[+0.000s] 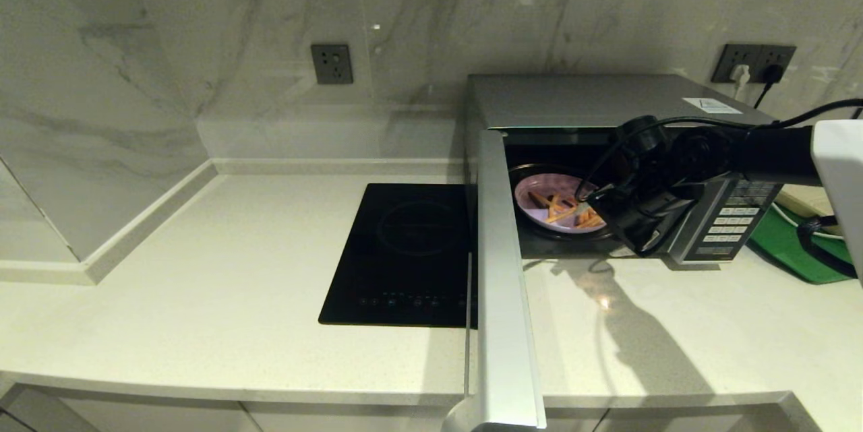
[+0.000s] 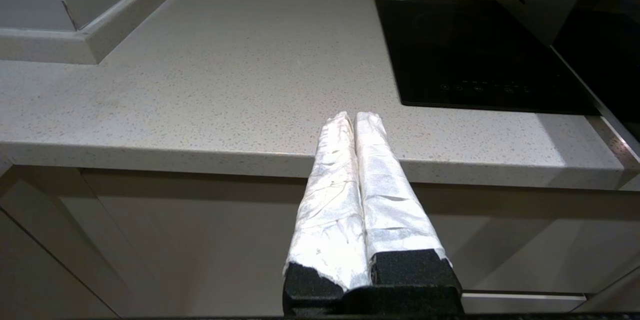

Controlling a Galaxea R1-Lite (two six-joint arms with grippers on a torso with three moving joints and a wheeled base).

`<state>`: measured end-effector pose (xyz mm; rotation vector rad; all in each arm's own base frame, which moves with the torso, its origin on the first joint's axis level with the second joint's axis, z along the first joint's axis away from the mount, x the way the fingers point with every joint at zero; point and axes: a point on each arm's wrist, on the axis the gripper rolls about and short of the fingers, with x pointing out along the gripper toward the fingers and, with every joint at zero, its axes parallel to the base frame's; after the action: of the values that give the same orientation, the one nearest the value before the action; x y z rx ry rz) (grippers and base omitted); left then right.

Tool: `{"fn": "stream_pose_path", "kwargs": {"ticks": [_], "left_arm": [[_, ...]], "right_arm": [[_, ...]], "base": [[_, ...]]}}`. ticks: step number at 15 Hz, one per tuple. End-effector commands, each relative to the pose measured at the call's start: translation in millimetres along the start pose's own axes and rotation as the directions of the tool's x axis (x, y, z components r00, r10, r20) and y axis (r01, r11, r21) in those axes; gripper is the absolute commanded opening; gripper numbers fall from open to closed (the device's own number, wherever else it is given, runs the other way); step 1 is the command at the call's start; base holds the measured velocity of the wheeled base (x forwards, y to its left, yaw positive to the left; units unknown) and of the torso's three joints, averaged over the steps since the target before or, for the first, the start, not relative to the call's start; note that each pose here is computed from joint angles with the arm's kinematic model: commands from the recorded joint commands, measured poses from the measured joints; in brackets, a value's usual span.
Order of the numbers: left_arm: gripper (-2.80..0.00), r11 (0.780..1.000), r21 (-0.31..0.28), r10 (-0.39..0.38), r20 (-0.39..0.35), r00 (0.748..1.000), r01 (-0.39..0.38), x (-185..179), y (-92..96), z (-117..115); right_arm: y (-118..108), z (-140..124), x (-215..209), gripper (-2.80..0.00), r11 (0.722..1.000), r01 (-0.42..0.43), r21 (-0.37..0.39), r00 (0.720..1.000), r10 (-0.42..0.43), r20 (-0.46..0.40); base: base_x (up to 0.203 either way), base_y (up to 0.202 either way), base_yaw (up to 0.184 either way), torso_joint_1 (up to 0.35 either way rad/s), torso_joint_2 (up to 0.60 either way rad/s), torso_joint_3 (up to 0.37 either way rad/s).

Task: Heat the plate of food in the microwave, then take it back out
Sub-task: Take the plate out of the microwave

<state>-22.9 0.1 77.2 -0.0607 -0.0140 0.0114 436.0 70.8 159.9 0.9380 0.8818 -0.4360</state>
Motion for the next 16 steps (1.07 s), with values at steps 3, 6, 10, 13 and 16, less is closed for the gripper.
{"fn": "stream_pose_path", "kwargs": {"ticks": [3, 6, 10, 13, 16], "left_arm": [[-2.80, 1.000, -0.001, 0.000, 0.000, 1.000, 0.000, 0.0, 0.0, 0.0], [-2.80, 1.000, -0.001, 0.000, 0.000, 1.000, 0.000, 0.0, 0.0, 0.0], [-2.80, 1.000, -0.001, 0.000, 0.000, 1.000, 0.000, 0.0, 0.0, 0.0], [-2.80, 1.000, -0.001, 0.000, 0.000, 1.000, 0.000, 0.0, 0.0, 0.0], [-2.80, 1.000, -0.001, 0.000, 0.000, 1.000, 0.000, 0.0, 0.0, 0.0]], "right_arm": [[-2.9, -1.1, 5.3, 0.00, 1.000, 0.030, 0.007, 0.999, -0.030, 0.017], [-3.3, -1.2, 3.0, 0.00, 1.000, 0.030, 0.009, 0.999, -0.030, 0.017], [-4.8, -1.6, -2.0, 0.00, 0.999, 0.031, 0.010, 0.999, -0.031, 0.016], [-10.2, -4.2, -1.1, 0.00, 0.999, 0.053, 0.010, 0.999, -0.053, 0.007], [-11.3, -4.7, -0.2, 0.00, 0.998, 0.059, 0.022, 0.998, -0.060, 0.008]], "base": [[0.000, 0.000, 0.000, 0.000, 0.00, 0.000], [0.000, 0.000, 0.000, 0.000, 0.00, 0.000], [0.000, 0.000, 0.000, 0.000, 0.00, 0.000], [0.000, 0.000, 0.000, 0.000, 0.00, 0.000], [0.000, 0.000, 0.000, 0.000, 0.00, 0.000]]}}
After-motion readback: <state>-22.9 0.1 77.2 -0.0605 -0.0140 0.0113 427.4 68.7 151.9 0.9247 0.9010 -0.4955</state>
